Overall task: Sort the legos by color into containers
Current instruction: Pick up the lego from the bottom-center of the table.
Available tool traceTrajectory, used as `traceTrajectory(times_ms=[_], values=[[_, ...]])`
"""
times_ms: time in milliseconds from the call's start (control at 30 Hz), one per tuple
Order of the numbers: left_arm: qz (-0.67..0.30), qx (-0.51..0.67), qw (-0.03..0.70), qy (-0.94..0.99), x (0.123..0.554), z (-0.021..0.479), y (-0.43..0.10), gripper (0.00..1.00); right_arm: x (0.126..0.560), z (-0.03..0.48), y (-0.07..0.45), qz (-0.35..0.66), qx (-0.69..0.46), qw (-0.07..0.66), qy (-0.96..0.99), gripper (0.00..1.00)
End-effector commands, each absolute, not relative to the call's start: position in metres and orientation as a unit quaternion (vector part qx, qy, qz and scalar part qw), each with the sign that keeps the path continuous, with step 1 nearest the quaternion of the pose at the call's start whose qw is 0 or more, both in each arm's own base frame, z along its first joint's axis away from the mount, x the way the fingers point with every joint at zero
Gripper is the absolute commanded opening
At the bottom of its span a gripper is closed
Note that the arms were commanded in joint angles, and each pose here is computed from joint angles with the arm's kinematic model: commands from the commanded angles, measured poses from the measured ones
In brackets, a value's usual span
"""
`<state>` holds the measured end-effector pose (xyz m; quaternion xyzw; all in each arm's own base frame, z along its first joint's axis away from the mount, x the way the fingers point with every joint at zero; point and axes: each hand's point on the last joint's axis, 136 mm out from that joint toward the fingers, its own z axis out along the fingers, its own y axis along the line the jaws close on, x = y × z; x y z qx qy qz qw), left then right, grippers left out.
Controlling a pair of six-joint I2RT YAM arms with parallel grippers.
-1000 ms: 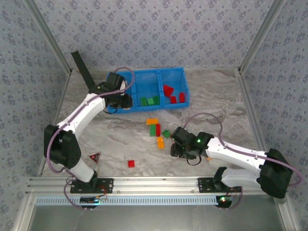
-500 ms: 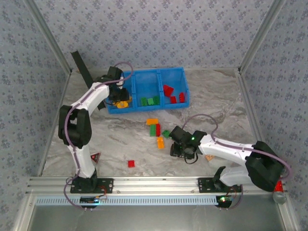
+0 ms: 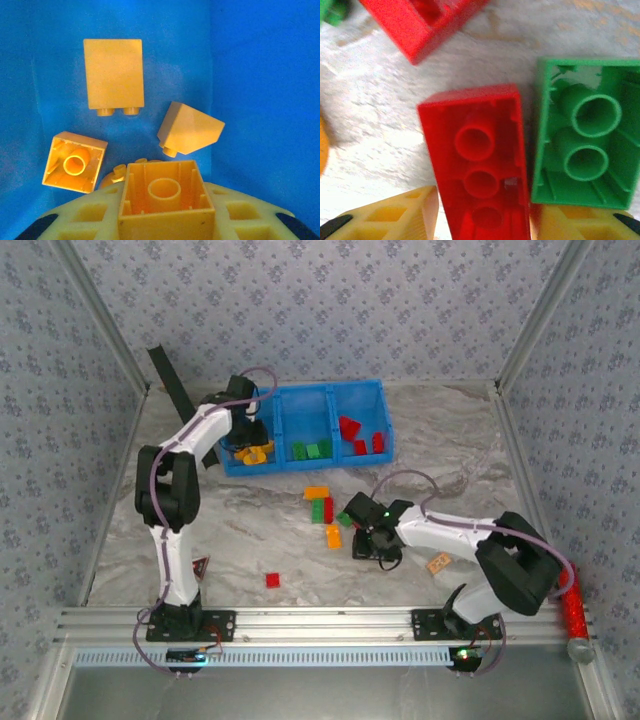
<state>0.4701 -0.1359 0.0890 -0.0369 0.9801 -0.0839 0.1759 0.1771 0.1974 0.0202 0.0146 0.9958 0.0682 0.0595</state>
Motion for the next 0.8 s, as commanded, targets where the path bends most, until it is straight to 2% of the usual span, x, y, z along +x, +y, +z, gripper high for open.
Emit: traceTrajectory(times_ms=[0, 200, 467, 767], values=[[-0.067, -0.033, 0.164, 0.984, 0.471, 0.084, -0.131, 0.31, 0.186, 0.022, 0.203, 0.06, -0.014, 0.062, 0.996, 0.49], [-0.062, -0.032, 0.151, 0.986, 0.469, 0.074, -0.131, 0.35, 0.191, 0.019, 0.205, 0.046, -0.033, 0.054, 0.997, 0.46], [-0.063, -0.025, 0.152, 0.986, 0.465, 0.08, -0.131, 0.5, 0.192, 0.022, 0.2, 0.037, -0.041, 0.048, 0.997, 0.3], [-0.088, -0.015, 0.192, 0.977, 0.468, 0.129, -0.136, 0.63, 0.183, 0.072, 0.208, 0.08, -0.082, 0.059, 0.992, 0.24]])
